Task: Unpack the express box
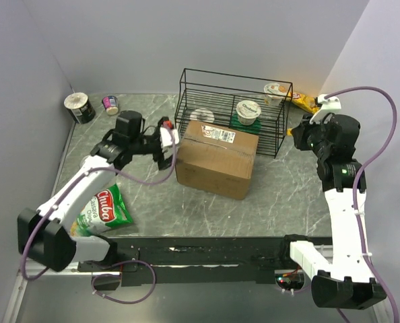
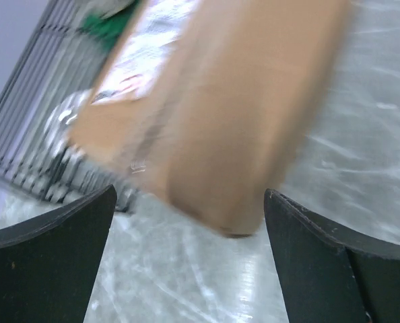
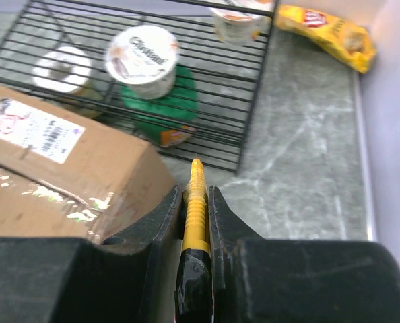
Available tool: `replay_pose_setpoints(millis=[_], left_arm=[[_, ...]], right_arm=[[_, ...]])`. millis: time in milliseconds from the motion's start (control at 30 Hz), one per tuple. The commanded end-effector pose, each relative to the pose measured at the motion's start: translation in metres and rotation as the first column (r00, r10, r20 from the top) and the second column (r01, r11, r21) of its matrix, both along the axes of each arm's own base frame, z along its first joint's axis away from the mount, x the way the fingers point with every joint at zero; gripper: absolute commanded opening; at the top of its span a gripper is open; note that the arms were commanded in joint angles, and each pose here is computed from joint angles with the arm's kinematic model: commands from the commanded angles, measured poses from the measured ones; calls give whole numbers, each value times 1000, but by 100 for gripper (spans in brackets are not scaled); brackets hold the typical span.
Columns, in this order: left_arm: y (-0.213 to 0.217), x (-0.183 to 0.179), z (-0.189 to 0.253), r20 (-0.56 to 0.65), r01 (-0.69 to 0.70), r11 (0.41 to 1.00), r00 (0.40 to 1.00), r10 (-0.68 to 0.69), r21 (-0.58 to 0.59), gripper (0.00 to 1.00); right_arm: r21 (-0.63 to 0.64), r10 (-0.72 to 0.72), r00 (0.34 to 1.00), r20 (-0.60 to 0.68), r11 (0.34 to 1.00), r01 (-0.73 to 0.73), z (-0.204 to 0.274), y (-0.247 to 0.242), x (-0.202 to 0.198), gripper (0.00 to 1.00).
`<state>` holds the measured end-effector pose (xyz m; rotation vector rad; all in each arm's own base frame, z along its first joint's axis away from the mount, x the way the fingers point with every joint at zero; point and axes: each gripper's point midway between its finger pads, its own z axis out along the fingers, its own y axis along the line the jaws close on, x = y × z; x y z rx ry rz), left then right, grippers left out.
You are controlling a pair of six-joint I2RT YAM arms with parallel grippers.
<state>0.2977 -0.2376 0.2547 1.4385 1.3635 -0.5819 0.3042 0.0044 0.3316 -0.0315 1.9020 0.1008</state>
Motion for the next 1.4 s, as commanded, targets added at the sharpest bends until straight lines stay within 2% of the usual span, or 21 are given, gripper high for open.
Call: replay_pose_setpoints(millis=[0,33,67,100,133,167,233,300,533,600,633,700,800,867,967,1000,1033,1100,1133,1233,1367], left_arm=[[21,96,36,11,-346,931,937,350,-113,96],[24,111,73,-33,-384,906,922,385,-177,97],[18,117,58,-243,-416,890,897,368,-186,98],[25,121,53,-350,-457,874,856,381,-165,99],[21,124,65,-400,-473,861,838,373,-188,99],[16,121,61,-536,-528,827,763,362,-194,99],[4,112,50,-629,-524,824,720,294,-214,99],[-11,101,39,-676,-526,828,684,274,-196,97],[-7,77,-28,-851,-610,793,417,320,-1,99],[-4,61,-27,-856,-600,800,419,304,-9,99],[-2,50,-41,-870,-601,799,384,309,19,99],[2,30,-46,-876,-588,809,376,302,26,99],[-1,-1,-39,-871,-524,852,424,247,-13,98],[-14,-35,-13,-860,-385,915,501,96,-122,97],[-26,-76,12,-806,-214,949,588,-64,-231,96],[-24,-86,14,-813,-186,958,578,-73,-219,96],[-21,-87,15,-772,-143,965,630,-81,-218,96],[-13,-93,21,-762,-126,975,645,-59,-181,96],[-9,-89,23,-714,-116,978,699,-42,-171,96],[18,-49,34,-660,-305,944,737,150,-127,96],[78,13,19,-609,-595,801,659,443,-61,99]], right_arm=[[81,66,997,37,994,-69,17,17,8,0],[98,64,997,33,993,-67,18,18,8,0],[136,56,998,35,989,-60,17,20,8,0],[152,49,998,41,987,-54,18,21,7,0],[165,52,997,49,984,-59,18,23,8,0],[185,54,997,61,981,-65,20,25,5,0],[207,58,996,74,976,-72,19,28,6,0],[222,29,997,77,974,-46,18,25,6,0],[200,-58,998,32,978,50,10,9,6,0],[176,-69,998,10,982,66,3,5,5,0],[169,-80,997,-12,982,80,-4,3,8,0],[142,-84,996,-35,986,88,-11,0,9,0],[117,-63,996,-65,991,71,-22,0,12,0],[115,-48,995,-85,992,57,-30,2,15,0],[117,-25,995,-99,992,37,-38,5,21,0],[118,-20,994,-105,992,32,-39,5,23,0],[114,-15,993,-113,993,28,-43,5,25,0],[104,-23,993,-114,994,35,-45,3,28,0],[99,-38,992,-121,994,50,-47,0,29,0],[93,-70,988,-140,992,83,-51,-5,28,0],[87,-34,988,-150,995,47,-66,3,19,0]])
